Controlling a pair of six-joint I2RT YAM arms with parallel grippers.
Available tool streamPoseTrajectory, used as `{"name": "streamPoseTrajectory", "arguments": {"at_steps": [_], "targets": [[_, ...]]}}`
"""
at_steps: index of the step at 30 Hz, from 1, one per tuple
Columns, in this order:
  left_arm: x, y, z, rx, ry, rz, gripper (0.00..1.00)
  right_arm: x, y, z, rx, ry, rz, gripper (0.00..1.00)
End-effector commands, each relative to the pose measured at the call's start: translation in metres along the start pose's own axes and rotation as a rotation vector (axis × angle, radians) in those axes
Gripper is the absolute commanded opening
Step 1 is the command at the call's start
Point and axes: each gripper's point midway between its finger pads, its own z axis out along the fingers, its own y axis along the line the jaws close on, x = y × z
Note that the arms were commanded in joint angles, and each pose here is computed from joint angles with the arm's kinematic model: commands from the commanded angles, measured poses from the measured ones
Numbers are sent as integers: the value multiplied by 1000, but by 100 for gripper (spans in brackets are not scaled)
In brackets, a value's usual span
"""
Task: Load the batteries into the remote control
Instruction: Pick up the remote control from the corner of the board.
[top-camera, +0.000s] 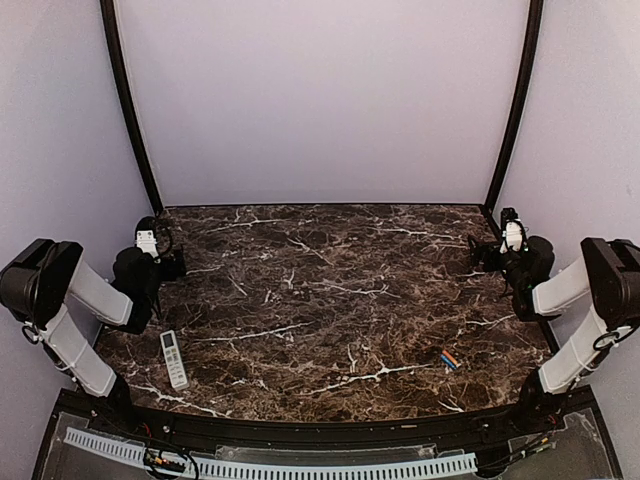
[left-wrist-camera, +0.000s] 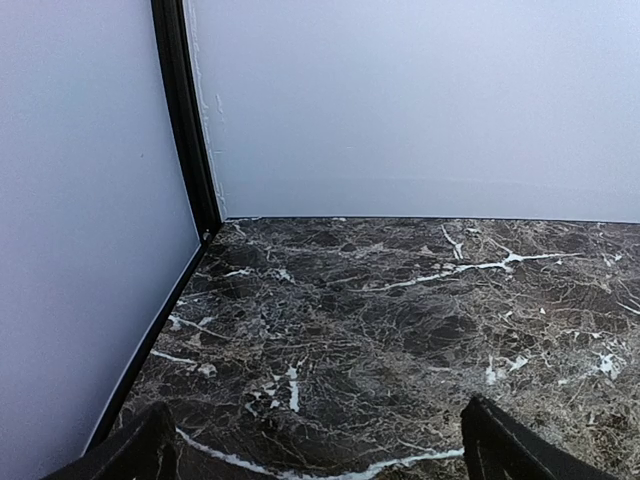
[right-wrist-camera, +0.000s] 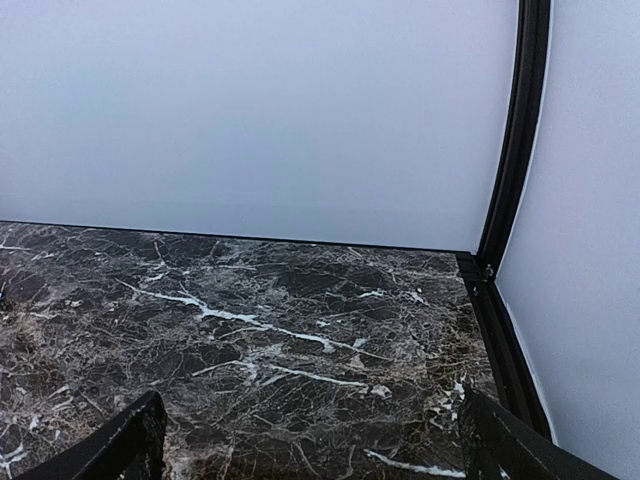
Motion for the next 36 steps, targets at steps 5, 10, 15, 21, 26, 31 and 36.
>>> {"name": "streamPoseTrajectory", "arguments": {"at_steps": [5, 10, 15, 21, 26, 31, 36], "targets": [[-13, 1, 1, 4, -31, -12, 99, -13, -3, -1, 9, -33, -1, 99], [-13, 0, 4, 33, -21, -19, 99, -48, -5, -12, 27, -23, 14, 99], [-39, 50, -20, -269, -46, -113, 96, -86, 7, -22, -53, -33, 222, 99], [-39, 74, -87, -451, 196, -463, 77, -96, 49, -19, -245, 100, 409, 91], [24, 28, -157, -419, 547, -614, 76, -73, 102, -23, -263, 312, 357, 90], [73, -4, -204, -377, 829, -601, 77, -54, 135, -41, -249, 433, 317, 90], [104, 7, -229, -457, 977, -441, 64, -42, 158, -53, -287, 490, 300, 90]]}}
